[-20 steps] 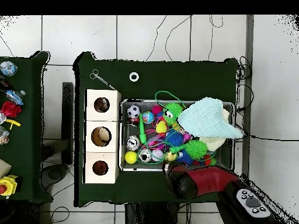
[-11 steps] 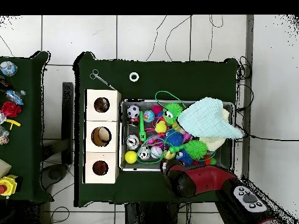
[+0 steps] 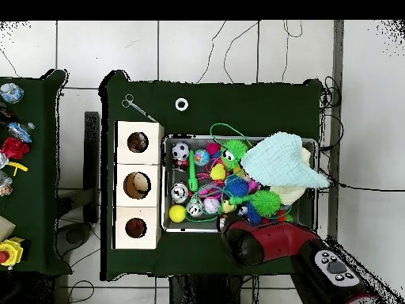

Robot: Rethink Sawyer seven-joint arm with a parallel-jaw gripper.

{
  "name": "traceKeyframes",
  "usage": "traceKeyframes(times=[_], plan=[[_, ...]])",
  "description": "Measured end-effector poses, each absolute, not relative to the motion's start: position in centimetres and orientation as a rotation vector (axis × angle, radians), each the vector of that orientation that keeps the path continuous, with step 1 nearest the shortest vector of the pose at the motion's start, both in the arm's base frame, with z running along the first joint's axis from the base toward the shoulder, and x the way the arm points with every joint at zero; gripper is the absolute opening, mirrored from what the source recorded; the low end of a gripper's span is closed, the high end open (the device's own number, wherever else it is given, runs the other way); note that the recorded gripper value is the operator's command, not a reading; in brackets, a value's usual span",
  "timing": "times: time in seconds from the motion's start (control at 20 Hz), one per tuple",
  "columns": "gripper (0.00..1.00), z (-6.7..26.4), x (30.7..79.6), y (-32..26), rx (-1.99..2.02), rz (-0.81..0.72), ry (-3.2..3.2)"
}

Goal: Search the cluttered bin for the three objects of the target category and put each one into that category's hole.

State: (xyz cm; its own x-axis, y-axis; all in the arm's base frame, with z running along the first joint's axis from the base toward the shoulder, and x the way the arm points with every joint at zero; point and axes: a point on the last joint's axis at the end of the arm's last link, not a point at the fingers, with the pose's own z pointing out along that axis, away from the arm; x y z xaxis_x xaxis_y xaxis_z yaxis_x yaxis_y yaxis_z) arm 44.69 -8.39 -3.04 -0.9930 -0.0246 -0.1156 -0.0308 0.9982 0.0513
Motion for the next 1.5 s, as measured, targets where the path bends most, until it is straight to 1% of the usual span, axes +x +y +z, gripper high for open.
traceKeyframes(times=[0.15,0.35,0.4,0.55,0.75,1.1,1.5], plan=[[0.00,-2.1,45.4,-8.8,-0.030,0.059,3.010],[0.00,0.0,46.7,-9.4,0.001,0.021,2.996],[0.00,1.6,47.5,-9.6,0.035,-0.002,2.997],[0.00,3.8,48.5,-9.9,0.076,-0.027,3.002],[0.00,5.8,49.9,-9.9,0.102,-0.047,2.993],[0.00,7.7,51.5,-9.0,0.119,-0.058,2.982],[0.00,8.5,52.1,-8.0,0.109,-0.070,3.001]])
